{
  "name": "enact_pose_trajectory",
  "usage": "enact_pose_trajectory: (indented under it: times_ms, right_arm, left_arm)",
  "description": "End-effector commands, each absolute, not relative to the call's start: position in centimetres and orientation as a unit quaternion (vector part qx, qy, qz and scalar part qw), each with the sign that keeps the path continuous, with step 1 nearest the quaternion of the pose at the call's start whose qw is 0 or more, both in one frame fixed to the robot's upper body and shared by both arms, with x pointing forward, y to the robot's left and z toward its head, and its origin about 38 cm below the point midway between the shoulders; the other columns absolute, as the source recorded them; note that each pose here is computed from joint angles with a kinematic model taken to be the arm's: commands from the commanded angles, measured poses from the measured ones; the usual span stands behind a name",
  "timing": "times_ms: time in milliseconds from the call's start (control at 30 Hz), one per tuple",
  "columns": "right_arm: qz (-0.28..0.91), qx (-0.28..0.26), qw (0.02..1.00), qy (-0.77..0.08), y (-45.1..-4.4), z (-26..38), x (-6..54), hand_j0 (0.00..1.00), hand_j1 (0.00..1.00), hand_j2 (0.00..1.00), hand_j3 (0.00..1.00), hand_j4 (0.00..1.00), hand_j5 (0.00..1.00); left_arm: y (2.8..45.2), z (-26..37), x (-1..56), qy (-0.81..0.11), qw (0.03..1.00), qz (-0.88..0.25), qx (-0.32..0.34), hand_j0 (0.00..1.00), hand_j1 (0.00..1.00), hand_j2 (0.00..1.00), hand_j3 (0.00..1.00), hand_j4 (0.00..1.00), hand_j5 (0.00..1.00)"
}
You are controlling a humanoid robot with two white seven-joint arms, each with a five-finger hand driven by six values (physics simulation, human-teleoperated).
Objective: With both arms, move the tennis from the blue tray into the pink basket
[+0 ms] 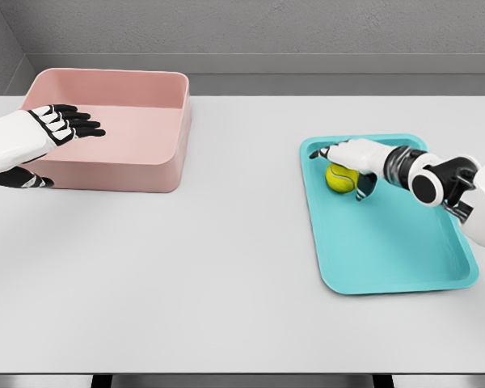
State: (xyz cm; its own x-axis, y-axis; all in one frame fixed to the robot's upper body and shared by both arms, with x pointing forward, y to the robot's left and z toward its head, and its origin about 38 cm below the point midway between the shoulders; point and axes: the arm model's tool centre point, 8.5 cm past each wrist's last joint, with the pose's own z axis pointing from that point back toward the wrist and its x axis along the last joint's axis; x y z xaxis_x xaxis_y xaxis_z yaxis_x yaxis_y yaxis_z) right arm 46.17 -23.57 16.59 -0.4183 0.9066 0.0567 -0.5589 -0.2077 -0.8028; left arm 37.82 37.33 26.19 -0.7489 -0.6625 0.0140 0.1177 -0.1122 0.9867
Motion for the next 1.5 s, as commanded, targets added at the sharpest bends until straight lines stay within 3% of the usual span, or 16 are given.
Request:
enact_pose_trajectory:
  times_ms: [0,267,367,467,900,1467]
  right_arm:
    - [0.746,-0.222,0.492,-0.391,-23.6,16.5,46.1,1.0,1.0,1.0,1.0,1.0,1.0]
    - [0.739,-0.23,0.504,-0.382,-24.5,16.2,46.5,1.0,1.0,1.0,1.0,1.0,1.0]
    - [0.742,-0.228,0.502,-0.382,-24.3,16.1,46.4,0.68,0.68,0.68,0.68,0.68,0.68]
    - [0.743,-0.227,0.5,-0.383,-24.2,16.2,46.4,0.63,0.63,0.63,0.63,0.63,0.63]
    - [0.742,-0.227,0.501,-0.382,-24.3,16.2,46.4,0.57,0.57,0.57,0.57,0.57,0.57]
    - [0.733,-0.236,0.486,-0.414,-24.0,20.3,46.6,0.56,0.56,0.56,0.56,0.56,0.56]
  left_arm:
    - [37.4,26.3,37.8,-0.609,0.275,-0.71,0.224,1.0,1.0,1.0,1.0,1.0,1.0]
    - [37.3,26.3,37.8,-0.609,0.275,-0.71,0.224,1.0,1.0,1.0,1.0,1.0,1.0]
    - [37.3,26.3,37.8,-0.608,0.274,-0.71,0.224,1.0,1.0,1.0,1.0,1.0,1.0]
    - [37.3,26.3,37.8,-0.609,0.275,-0.71,0.224,1.0,1.0,1.0,1.0,1.0,1.0]
    - [37.3,26.3,37.8,-0.609,0.275,-0.71,0.224,1.0,1.0,1.0,1.0,1.0,1.0]
    - [37.3,26.3,37.8,-0.609,0.275,-0.71,0.224,1.0,1.0,1.0,1.0,1.0,1.0]
